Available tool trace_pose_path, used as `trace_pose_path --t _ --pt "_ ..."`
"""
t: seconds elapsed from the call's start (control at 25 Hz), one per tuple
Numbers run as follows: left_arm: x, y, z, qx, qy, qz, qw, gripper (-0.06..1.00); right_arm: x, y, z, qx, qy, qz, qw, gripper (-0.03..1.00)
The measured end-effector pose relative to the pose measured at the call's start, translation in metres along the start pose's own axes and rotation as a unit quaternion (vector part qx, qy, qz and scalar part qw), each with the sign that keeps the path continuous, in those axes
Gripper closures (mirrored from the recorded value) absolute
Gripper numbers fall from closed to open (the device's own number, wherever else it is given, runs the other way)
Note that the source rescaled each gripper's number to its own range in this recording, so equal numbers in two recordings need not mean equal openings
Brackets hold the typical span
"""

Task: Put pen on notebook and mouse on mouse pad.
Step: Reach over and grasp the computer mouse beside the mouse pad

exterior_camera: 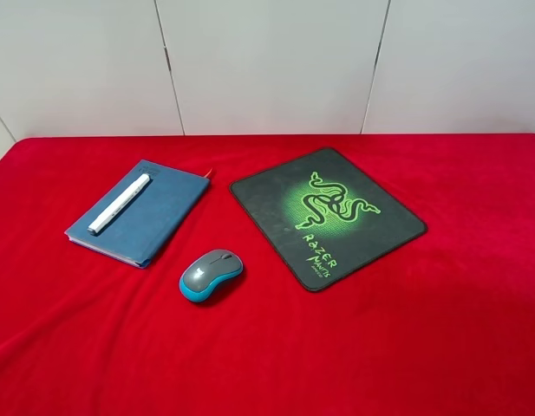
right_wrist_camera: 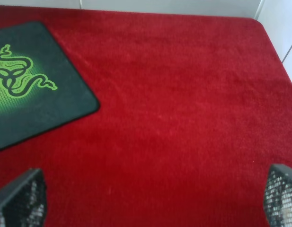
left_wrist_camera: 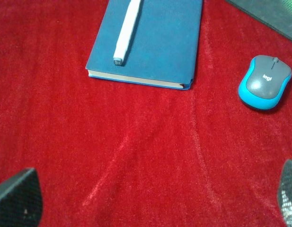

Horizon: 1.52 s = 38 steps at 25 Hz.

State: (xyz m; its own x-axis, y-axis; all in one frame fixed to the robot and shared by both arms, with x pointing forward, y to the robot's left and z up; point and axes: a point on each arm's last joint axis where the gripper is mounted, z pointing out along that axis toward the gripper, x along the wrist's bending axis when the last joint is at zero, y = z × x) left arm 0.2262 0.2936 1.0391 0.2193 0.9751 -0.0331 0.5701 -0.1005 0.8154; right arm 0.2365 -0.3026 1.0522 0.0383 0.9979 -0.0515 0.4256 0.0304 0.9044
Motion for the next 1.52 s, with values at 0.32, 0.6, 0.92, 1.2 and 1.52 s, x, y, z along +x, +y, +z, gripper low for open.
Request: trace_pose_path --t 0.32,0.6,0.92,1.2,1.52 --pt "0.0 0.0 0.0 0.0 0.0 0.0 1.0 -0.05 0.0 0.0 0.0 0.0 0.0 0.0 1.0 -0.03" --pt "0.0 0.0 0.0 0.0 0.0 0.0 1.0 -0.05 0.0 0.0 0.0 0.0 0.0 0.0 1.0 -0.03" --pt "0.0 0.0 0.0 0.0 0.0 0.0 1.0 -0.05 0.0 0.0 0.0 0.0 0.002 0.001 1.0 -0.03" --pt "0.0 0.0 0.0 -0.001 0.0 0.0 1.0 -0.05 0.005 0.027 -0.003 0.012 0.035 -0.013 0.999 -0.03" --pt "0.0 0.0 0.0 -0.001 0.0 0.0 1.0 -0.05 0.014 0.092 0.035 0.087 0.096 -0.047 0.99 -0.03"
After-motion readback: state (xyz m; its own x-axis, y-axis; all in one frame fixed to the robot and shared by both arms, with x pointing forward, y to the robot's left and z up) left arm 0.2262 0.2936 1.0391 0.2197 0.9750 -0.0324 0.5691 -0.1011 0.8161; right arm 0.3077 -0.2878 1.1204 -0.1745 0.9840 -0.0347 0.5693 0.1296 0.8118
